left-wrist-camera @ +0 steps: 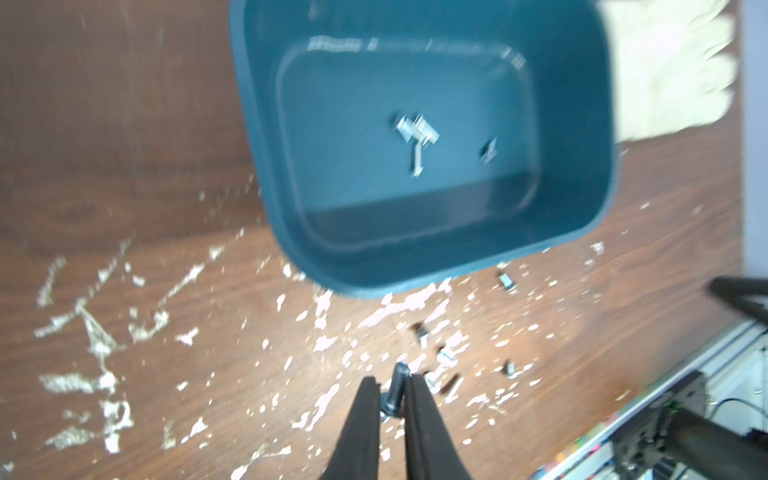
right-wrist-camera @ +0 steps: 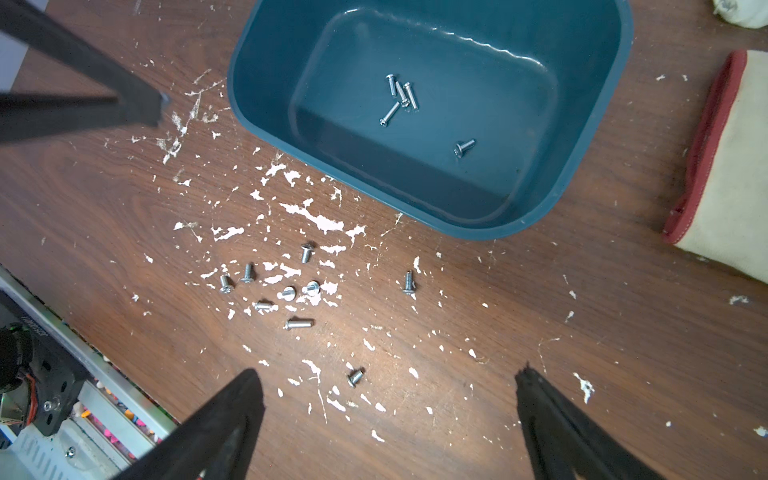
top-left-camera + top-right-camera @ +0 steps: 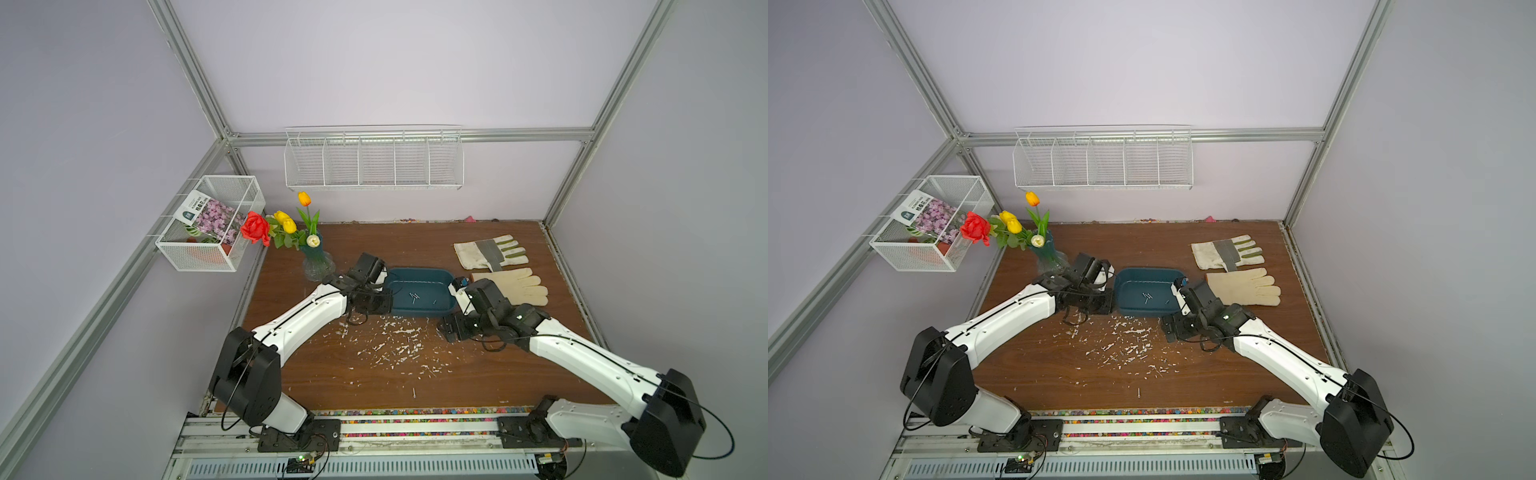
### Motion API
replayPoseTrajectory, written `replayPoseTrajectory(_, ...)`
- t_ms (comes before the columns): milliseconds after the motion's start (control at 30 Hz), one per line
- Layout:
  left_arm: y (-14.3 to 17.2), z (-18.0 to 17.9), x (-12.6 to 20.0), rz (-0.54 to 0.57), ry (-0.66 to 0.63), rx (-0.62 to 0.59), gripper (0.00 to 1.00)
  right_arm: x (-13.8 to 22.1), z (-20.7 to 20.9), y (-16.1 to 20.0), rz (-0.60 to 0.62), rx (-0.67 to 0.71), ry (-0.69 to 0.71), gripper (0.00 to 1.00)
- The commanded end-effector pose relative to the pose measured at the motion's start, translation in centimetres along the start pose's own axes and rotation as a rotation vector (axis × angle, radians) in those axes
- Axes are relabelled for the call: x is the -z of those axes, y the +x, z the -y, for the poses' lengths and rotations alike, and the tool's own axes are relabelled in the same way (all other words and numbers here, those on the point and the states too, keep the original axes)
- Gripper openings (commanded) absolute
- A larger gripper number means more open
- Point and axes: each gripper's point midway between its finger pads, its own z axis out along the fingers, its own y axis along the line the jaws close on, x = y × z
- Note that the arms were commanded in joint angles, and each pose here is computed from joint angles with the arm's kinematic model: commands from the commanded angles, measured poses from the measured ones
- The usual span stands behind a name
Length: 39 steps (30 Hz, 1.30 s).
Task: Put the screws on the desktop into the storage box
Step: Place the screw in the storage box.
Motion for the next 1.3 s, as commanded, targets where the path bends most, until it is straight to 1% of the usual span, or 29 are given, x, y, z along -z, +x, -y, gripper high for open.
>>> replayPoseTrajectory(0,-2.0,1.0,-0.5,0.011,0.006,-0.035,0.15,-0.2,-0.3,-0.3,0.005,0.000,-0.010,0.97)
replayPoseTrajectory(100,-3.9,1.0,-1.7,0.022,-0.027,-0.062,0.15,-0.3,-0.4,-0.2,-0.001,0.006,-0.015,0.97)
replayPoseTrajectory(233,-4.7,0.5,-3.9,-0.014,-0.060,-0.084,0.17,-0.3,-0.3,0.0,-0.003,0.006,-0.014,0.97)
replayPoseTrajectory(300,-4.9,0.5,-4.5,-0.018,-0.058,-0.088,0.22,-0.2,-0.2,0.1,-0.001,0.004,-0.010,0.97)
replayPoseTrajectory(367,-5.0,0.5,-4.9,-0.022,-0.050,-0.088,0.30,-0.1,0.0,0.2,0.000,0.003,-0.005,0.97)
replayPoseTrajectory(400,-5.0,0.6,-4.9,-0.021,-0.047,-0.088,0.32,-0.2,-0.1,0.2,0.000,0.003,-0.004,0.97)
replayPoseTrajectory(467,-5.1,0.7,-4.9,-0.020,-0.044,-0.090,0.35,-0.3,0.0,0.3,-0.003,0.001,-0.002,0.97)
replayPoseTrajectory(567,-5.2,0.6,-4.5,-0.015,-0.046,-0.089,0.35,-0.4,-0.1,0.3,-0.009,0.004,-0.005,0.97)
replayPoseTrajectory(700,-5.4,0.5,-3.3,0.005,-0.044,-0.089,0.35,-0.5,0.0,0.4,-0.012,0.004,-0.005,0.97)
replayPoseTrajectory(800,-5.3,0.3,-2.1,0.018,-0.047,-0.095,0.39,-0.7,0.1,0.5,-0.020,0.003,0.001,0.96)
replayPoseTrajectory(1000,-3.6,-0.2,0.4,0.009,-0.056,-0.100,0.57,-0.7,0.2,0.6,-0.037,0.002,0.011,0.95)
replayPoseTrajectory(1100,-2.1,-0.5,1.4,-0.002,-0.050,-0.102,0.79,-0.7,0.3,0.6,-0.046,0.001,0.021,0.94)
replayPoseTrajectory(1167,-1.0,-0.6,2.1,-0.010,-0.042,-0.094,0.92,-0.7,0.4,0.7,-0.053,0.001,0.028,0.93)
replayPoseTrajectory(1233,0.0,-0.7,2.8,-0.020,-0.031,-0.115,1.00,-0.9,0.4,0.8,-0.061,-0.001,0.030,0.93)
replayPoseTrajectory(1267,0.5,-0.7,3.1,-0.023,-0.020,-0.126,1.00,-1.0,0.4,0.9,-0.065,-0.001,0.029,0.92)
